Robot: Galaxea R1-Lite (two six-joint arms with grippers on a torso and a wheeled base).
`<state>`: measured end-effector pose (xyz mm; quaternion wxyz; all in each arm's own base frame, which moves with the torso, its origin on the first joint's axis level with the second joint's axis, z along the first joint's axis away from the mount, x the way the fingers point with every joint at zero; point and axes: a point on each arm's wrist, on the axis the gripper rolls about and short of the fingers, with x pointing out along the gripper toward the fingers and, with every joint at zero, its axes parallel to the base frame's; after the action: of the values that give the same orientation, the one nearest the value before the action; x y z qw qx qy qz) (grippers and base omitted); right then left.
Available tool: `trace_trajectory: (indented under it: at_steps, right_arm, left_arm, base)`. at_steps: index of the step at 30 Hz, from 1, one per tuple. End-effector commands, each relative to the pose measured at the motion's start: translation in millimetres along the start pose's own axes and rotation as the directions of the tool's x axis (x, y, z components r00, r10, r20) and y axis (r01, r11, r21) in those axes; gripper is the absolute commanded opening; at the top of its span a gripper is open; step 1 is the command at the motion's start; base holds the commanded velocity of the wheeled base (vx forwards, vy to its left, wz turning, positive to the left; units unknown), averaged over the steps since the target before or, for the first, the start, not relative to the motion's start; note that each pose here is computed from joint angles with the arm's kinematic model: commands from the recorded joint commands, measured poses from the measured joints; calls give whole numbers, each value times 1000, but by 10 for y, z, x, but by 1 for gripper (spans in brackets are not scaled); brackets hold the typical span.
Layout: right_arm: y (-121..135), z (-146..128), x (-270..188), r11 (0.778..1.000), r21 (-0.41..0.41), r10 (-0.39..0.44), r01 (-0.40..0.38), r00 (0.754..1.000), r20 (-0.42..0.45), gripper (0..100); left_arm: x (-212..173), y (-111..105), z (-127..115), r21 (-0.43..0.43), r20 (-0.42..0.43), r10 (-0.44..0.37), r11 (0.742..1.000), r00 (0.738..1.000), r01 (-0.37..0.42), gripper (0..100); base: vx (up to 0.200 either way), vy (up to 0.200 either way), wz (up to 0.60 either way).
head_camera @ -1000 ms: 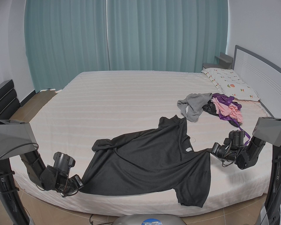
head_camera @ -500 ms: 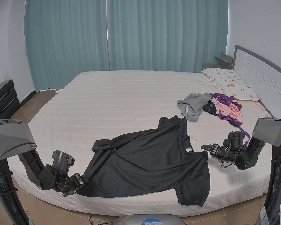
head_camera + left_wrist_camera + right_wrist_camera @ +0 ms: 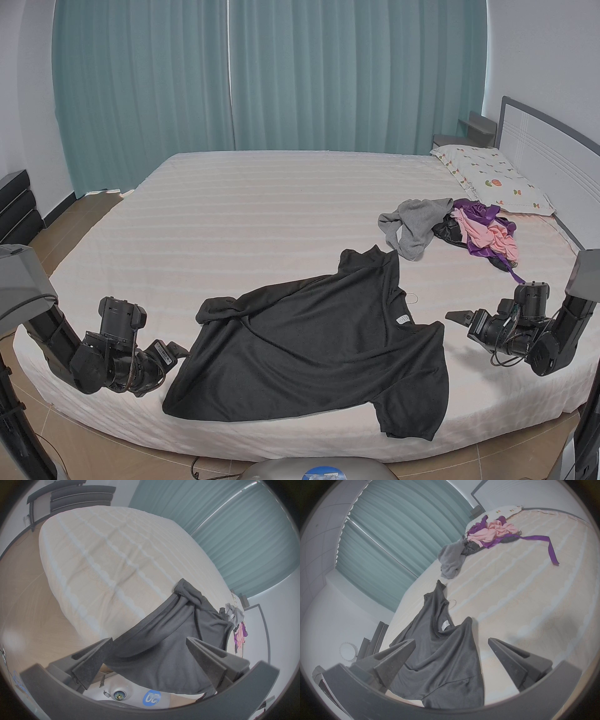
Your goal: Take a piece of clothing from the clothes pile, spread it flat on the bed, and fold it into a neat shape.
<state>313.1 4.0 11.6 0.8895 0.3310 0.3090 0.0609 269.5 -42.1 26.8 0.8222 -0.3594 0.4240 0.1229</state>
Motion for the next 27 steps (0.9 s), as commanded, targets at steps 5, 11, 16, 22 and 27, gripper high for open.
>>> trace_trajectory:
  at_steps: [5,11,16,22,27]
  right_arm:
    - [-21,-169,-121,1000,-1,25,-25,999,-33,100]
    - [-60,-235,-54,1000,-2,24,-24,999,-47,100]
    - [-25,-285,-43,999,-10,35,-36,998,-60,100]
    - [12,-318,-35,999,-16,45,-46,996,-71,100]
    - [24,-322,-29,999,-19,47,-48,996,-72,100]
  left_arm:
    - [-2,-51,98,-33,12,-34,999,999,34,100]
    - [107,-188,205,-32,13,-83,996,996,83,100]
    - [352,-388,368,-27,44,-122,992,992,124,100]
    - [766,-536,473,-19,33,-99,995,994,100,100]
    - [1030,-637,561,-12,41,-101,995,994,102,100]
  base:
    - [200,0,0]
    - [0,0,0]
    - [0,0,0]
    - [0,0,0]
    - [0,0,0]
